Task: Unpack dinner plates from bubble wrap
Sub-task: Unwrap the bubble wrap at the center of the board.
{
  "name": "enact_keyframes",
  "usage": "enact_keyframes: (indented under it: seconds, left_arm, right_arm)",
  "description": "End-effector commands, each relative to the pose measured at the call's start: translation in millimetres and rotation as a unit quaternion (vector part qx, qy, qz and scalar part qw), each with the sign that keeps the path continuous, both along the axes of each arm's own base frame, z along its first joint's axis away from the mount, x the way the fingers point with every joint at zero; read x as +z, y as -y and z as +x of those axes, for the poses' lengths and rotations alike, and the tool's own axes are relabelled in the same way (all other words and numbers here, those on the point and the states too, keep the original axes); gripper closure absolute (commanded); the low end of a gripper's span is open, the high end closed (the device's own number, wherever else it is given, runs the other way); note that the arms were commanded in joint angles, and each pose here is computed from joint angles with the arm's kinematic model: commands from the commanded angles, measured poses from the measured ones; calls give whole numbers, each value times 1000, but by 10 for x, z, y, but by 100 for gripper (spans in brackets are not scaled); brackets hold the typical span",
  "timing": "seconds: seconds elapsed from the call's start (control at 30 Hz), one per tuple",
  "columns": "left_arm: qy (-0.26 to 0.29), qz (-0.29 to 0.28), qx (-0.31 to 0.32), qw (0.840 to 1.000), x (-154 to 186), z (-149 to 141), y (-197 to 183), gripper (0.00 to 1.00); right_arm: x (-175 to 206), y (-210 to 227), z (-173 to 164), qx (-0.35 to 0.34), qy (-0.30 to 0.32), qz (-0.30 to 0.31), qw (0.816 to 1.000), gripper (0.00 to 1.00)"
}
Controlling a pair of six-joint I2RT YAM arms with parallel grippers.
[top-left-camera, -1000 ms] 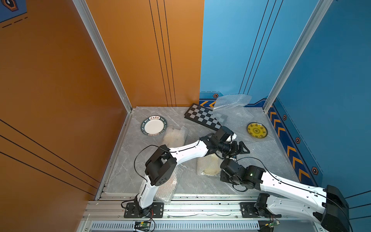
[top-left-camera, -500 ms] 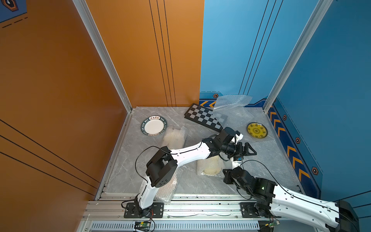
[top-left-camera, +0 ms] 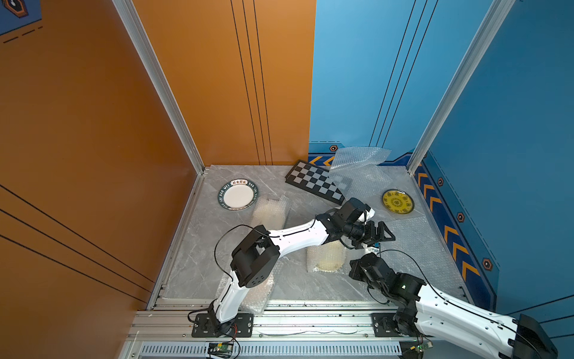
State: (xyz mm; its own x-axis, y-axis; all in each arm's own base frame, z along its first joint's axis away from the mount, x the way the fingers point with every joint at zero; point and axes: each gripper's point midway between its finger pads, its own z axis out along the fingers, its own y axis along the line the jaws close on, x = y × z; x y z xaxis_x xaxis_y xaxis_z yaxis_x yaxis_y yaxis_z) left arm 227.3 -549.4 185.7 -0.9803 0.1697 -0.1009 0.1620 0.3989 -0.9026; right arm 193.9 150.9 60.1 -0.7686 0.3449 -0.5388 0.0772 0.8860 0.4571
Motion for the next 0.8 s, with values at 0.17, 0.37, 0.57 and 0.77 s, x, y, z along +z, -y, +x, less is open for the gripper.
enact_keyframes:
  seconds: [0.17,0.37,0.57,0.77]
  left_arm:
    - [-3,7,-19,1000,72,8,-17,2]
    - [17,15,-13,1000,208,268,-82,2]
    - [34,-45,-13,998,620,462,153,2]
    - [41,-122,-11,992,1049,563,566,2]
  right_arm:
    - [-407,202,-226,-53,-72,-9,996,100]
    - [-468,248,-301,-56,-84,-12,995,100]
    - [-575,295,-369,-59,-104,-17,993,100]
    - [-606,301,-390,-57,-114,-17,992,100]
